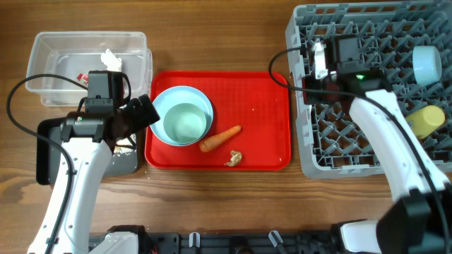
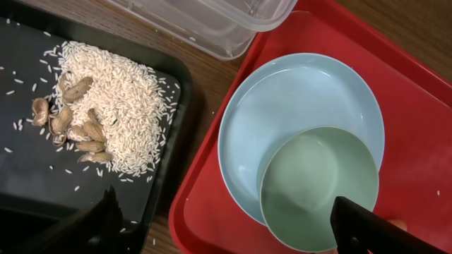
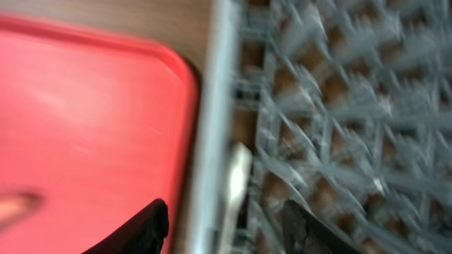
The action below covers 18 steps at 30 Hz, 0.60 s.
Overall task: Sort waste into correct bins and load items into the dishwasher rack
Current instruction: 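Grasp the white spoon with the right gripper and drop it in the rack, then reach the right gripper to the green bowl and grasp its rim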
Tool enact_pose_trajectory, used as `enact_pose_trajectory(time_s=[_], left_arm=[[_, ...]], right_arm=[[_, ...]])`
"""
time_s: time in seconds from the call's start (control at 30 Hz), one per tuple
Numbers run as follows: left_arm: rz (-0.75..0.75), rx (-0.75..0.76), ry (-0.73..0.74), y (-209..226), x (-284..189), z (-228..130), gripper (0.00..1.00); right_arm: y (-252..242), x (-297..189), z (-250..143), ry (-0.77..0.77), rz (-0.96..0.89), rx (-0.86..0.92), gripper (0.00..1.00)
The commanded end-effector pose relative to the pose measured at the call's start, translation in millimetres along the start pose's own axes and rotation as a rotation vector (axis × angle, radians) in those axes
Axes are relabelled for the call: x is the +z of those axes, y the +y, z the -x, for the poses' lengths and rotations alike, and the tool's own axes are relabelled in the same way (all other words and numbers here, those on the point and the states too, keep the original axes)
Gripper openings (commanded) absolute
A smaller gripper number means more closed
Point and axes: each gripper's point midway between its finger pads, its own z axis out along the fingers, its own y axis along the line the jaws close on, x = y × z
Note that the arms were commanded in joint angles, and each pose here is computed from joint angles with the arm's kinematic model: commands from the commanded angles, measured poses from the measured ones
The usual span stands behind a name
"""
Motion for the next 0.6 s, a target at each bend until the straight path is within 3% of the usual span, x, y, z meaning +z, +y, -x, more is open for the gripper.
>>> enact_pose_trajectory(time_s=[0.0,0.27,0.43,0.57], left_arm=[[0.004,-0.014,-0.017,2,-4,3,0.96],[0.046,-0.049,-0.004,18,-4,3,0.96],[0.109,-0.225,0.011,59,-6,8,1.0],[0.115,-0.283,0.018,74,-7,9,1.0]], right_arm=[[71,-44,40,-0.174,0.312,-0.041,0.54],[187,-20,13,-0.076,0.468,-0.163,0.54],[242,21,-19,0.032,0.515,-0.218,0.54],[269,56,-40,0.086,0.499,-0.21,0.54]])
